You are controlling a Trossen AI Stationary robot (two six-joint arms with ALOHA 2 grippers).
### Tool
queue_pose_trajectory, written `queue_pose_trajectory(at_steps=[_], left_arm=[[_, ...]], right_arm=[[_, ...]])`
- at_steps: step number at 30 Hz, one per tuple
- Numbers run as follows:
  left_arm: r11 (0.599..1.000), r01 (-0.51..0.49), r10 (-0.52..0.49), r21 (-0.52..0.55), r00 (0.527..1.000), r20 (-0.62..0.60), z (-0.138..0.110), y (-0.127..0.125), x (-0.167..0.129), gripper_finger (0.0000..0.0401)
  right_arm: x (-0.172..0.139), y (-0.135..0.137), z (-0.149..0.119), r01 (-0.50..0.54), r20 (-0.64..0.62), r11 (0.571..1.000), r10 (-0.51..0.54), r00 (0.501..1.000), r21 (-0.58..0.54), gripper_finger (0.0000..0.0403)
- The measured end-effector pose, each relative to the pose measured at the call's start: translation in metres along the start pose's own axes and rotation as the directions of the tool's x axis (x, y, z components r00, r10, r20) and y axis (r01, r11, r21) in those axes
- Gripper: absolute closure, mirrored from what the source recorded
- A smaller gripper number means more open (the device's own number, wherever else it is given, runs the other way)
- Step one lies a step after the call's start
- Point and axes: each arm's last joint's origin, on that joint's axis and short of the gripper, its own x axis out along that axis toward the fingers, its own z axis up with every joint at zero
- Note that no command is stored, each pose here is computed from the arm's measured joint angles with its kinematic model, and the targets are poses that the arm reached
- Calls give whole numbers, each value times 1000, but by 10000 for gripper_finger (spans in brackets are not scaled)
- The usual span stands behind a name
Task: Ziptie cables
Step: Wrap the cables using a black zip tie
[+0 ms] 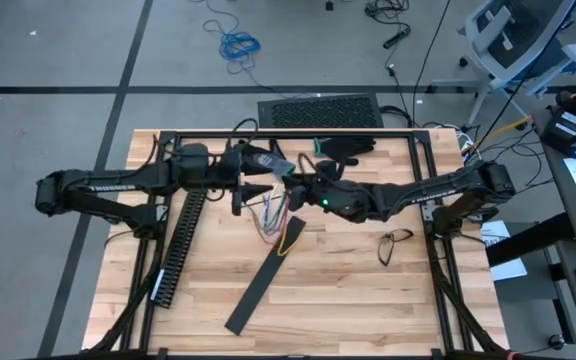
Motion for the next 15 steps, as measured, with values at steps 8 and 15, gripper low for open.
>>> queue_pose_trajectory(at_steps=[8,15], left_arm=[[1000,-5,5,1,999,48,5,2,0,169],[999,-15,16,-28,1000,15,1,2,0,305]], right_arm=[[6,-4,3,-14,-22,1000,13,1000,-21,371],[9,-2,12,-42,37,997,44,998,-65,372]])
